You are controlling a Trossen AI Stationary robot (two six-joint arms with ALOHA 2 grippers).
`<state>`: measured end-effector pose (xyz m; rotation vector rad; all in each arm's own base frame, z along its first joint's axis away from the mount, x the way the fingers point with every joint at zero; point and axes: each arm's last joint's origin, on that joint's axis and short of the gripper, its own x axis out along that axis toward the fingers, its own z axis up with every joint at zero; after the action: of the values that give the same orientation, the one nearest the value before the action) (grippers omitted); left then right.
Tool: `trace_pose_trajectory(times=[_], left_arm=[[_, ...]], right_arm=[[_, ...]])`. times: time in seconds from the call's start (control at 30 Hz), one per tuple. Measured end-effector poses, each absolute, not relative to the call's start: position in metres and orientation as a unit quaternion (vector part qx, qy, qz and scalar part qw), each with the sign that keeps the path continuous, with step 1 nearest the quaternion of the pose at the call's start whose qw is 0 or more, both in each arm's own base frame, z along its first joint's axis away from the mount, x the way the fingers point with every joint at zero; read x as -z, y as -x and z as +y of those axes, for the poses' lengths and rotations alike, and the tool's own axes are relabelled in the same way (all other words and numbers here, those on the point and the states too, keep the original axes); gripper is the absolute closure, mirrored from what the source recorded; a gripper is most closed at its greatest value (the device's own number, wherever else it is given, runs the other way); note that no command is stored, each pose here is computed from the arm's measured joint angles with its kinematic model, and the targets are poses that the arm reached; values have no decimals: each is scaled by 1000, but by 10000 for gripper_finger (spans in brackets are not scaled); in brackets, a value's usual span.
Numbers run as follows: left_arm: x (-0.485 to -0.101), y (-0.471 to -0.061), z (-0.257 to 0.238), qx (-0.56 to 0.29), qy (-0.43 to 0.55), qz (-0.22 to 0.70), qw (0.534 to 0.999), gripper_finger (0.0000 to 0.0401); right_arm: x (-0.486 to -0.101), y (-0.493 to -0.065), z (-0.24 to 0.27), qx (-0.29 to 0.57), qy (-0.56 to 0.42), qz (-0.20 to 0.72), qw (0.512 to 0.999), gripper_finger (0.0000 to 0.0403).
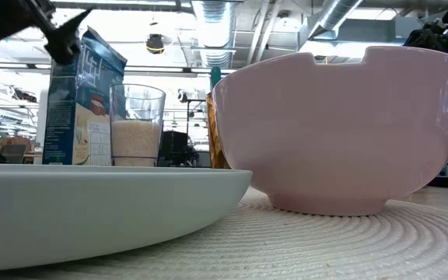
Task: Arrange a breakfast setting
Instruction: Pour the cereal into the white bowl
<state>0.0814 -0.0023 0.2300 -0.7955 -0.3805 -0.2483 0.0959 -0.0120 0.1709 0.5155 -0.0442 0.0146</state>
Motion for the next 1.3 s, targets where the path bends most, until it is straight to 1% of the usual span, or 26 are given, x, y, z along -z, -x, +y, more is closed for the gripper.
trace_pose_trajectory(times=[0.13, 0.33, 0.47, 0.63, 0.7, 0.83, 0.93, 1.1, 1.3], left_arm=[[-251, -73, -2, 94, 331, -153, 926, 55], [-277, -55, 1, 3, 283, -47, 958, 55], [-290, -47, 3, -51, 282, 1, 958, 55], [-295, -47, 3, -72, 294, 37, 952, 55], [-291, -49, 4, -86, 310, 57, 945, 55], [-282, -53, 5, -142, 368, 97, 914, 55], [-276, -57, 6, -167, 381, 127, 900, 55], [-271, -62, 7, -200, 409, 146, 878, 55], [-260, -58, 8, -268, 454, 173, 832, 55]], right_arm=[[-171, -96, -12, -7, -255, -22, 967, 225], [-171, -96, -12, -7, -255, -22, 967, 225], [-171, -96, -12, -7, -255, -22, 967, 225], [-171, -96, -12, -7, -255, -22, 967, 225], [-171, -96, -12, -7, -255, -22, 967, 225], [-171, -96, -12, -7, -255, -22, 967, 225], [-171, -96, -12, -7, -255, -22, 967, 225], [-171, -96, -12, -7, -255, -22, 967, 225], [-171, -96, -12, -7, -255, -22, 967, 225]])
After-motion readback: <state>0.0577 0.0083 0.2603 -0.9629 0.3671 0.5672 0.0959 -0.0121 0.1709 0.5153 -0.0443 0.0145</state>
